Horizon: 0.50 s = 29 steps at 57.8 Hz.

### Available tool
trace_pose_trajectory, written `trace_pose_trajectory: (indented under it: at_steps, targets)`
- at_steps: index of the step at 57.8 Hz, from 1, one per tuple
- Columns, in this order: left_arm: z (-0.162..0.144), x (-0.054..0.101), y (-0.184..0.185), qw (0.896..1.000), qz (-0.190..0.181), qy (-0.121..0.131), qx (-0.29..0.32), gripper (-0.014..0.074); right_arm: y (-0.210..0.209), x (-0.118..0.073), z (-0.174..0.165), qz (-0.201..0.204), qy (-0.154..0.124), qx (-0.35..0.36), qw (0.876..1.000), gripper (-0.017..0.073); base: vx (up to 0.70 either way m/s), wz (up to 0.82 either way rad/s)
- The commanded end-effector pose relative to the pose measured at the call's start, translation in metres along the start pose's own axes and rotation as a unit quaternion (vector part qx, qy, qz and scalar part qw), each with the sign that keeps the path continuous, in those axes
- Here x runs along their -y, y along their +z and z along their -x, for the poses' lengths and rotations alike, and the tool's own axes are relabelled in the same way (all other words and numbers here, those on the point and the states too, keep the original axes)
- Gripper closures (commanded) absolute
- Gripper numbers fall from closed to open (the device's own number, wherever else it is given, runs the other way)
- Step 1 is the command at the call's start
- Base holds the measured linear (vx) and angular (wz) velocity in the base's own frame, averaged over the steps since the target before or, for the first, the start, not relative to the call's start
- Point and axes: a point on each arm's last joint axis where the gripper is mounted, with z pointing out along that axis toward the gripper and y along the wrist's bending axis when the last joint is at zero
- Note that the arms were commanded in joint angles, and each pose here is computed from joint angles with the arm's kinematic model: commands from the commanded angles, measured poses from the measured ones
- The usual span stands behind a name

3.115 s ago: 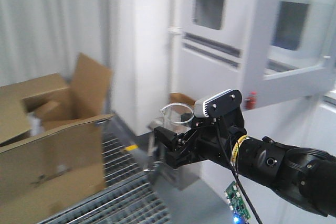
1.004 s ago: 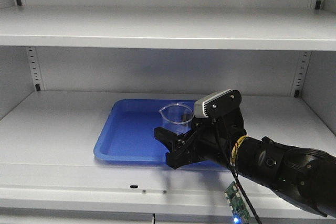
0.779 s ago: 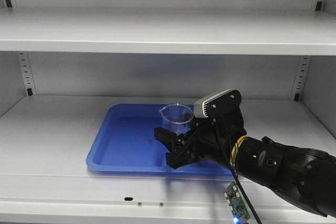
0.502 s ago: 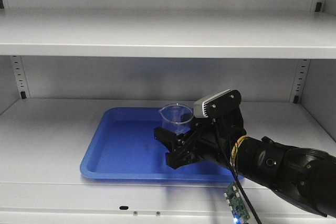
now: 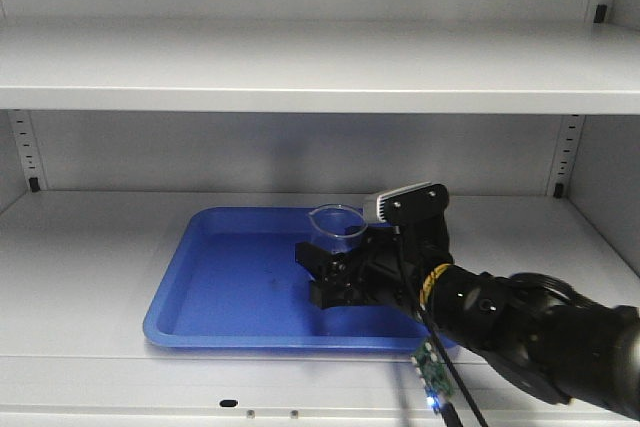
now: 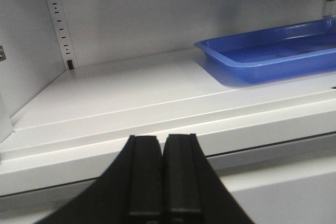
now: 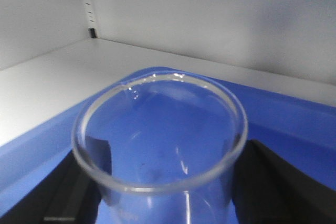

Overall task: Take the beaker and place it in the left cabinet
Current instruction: 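Lower the beaker onto the blue tray and open the right gripper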

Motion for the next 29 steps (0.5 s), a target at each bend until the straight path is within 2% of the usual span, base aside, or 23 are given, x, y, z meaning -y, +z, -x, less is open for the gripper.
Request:
trace_pose_trajectory:
  at_steps: [1,12,29]
  targets:
    - [0.003,0.000,-0.001,0.999,0.004,-0.003,0.043,0.0592,0.003,0.002,0.036,0.000,-0.005,0.063,0.998,0.0564,0.00,0.00]
    - [0.003,0.000,-0.001,0.999,0.004,-0.003,0.043,0.0592,0.021,0.013,0.024,-0.037,-0.003,0.008,0.999,0.0559,0.00,0.00]
    - [0.003,0.000,-0.001,0.999,0.004,-0.003,0.043,0.0592,0.025,0.015,0.014,-0.041,-0.001,-0.008,0.999,0.0526,0.00,0.00]
